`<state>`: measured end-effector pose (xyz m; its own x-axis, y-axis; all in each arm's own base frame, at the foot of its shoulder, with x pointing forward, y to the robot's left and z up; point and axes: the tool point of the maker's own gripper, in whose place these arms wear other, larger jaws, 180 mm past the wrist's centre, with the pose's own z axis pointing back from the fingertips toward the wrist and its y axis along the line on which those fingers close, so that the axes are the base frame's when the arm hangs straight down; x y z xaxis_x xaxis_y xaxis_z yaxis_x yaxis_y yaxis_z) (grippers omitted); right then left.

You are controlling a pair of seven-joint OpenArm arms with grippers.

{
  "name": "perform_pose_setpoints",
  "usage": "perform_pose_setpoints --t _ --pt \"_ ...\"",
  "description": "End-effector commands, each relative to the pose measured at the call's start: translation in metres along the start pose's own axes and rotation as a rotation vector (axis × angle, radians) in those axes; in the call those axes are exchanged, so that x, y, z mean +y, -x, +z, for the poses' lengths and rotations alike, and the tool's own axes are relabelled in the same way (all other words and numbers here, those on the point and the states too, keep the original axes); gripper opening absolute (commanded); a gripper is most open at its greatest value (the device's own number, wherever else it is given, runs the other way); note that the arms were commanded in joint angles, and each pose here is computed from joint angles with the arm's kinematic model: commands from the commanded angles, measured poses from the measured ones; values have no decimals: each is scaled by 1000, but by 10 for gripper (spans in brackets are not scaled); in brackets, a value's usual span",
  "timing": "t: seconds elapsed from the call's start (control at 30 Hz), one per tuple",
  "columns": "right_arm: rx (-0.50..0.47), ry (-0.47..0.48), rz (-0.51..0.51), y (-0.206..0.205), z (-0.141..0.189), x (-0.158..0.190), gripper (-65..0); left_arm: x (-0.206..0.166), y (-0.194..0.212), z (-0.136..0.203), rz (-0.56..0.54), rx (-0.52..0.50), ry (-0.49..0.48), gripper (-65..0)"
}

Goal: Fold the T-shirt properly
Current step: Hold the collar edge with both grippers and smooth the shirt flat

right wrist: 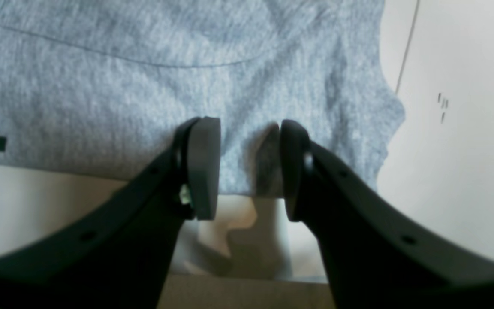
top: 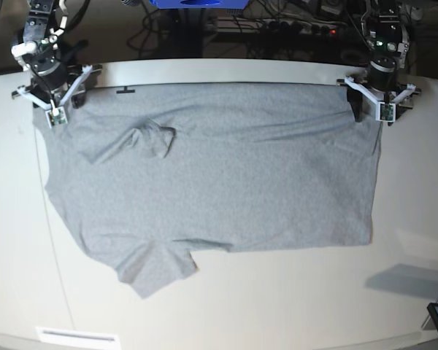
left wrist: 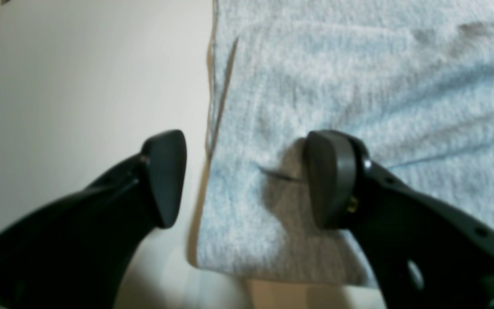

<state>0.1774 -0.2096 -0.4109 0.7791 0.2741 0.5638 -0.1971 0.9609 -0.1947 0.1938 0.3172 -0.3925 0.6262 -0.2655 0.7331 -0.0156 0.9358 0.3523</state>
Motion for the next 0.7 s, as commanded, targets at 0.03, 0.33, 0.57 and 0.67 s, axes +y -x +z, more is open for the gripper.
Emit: perform_pose_setpoints --t 0.03,0.33,0.57,0.67 --pt "47 11 18 12 5 -3 -432 18 11 8 -32 45 -39 -240" --pt "45 15 31 13 13 -2 -432 38 19 16 -41 66 -81 -240" --pt "45 16 28 13 13 -2 -432 38 8 15 -40 37 -83 -240" --pt "19 27 38 3 17 -5 -432 36 -7 16 -47 -1 -82 -240"
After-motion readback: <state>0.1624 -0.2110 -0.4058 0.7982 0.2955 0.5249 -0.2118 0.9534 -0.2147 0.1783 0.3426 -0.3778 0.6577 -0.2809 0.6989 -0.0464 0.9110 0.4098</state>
